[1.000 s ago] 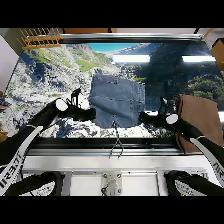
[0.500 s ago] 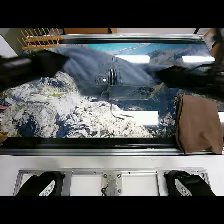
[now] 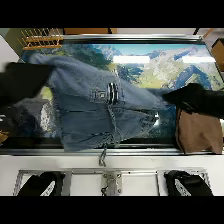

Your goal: Fold the clothes and pants, and hang the long-sleeved shirts on hangers.

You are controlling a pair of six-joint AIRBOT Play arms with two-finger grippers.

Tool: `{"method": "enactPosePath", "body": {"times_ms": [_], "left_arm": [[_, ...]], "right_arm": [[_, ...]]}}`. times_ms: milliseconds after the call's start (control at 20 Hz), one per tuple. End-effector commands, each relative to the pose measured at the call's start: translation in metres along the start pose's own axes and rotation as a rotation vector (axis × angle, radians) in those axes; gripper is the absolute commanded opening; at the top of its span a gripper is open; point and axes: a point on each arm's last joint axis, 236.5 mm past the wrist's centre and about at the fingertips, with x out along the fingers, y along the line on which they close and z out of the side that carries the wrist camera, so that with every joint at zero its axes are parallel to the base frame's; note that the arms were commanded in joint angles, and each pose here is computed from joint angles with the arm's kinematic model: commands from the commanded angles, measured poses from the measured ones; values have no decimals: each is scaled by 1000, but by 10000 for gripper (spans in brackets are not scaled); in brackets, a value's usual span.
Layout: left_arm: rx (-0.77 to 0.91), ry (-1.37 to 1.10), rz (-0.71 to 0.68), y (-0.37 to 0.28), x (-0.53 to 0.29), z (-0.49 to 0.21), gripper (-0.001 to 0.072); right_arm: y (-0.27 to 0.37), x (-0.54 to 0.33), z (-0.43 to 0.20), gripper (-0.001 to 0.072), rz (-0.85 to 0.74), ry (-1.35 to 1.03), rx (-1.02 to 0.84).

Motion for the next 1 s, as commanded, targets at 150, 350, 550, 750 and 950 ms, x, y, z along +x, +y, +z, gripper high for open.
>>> {"method": "enactPosePath", "body": {"times_ms": [150,350,550,750,950], "left_arm": [[-312,377,305,181,149,-108,22],[-383,495,237,221,224,-107,22],[-369,506,212,234,253,-92,22],[-309,568,283,240,224,-108,22],[-273,629,377,253,188,-170,22]], "right_arm": [[-104,137,-4,36,-176,317,188],[-146,210,44,37,-199,236,238],[-148,221,87,36,-190,99,198],[-175,192,58,37,-376,197,41],[-199,180,3,37,-497,290,-54]]}}
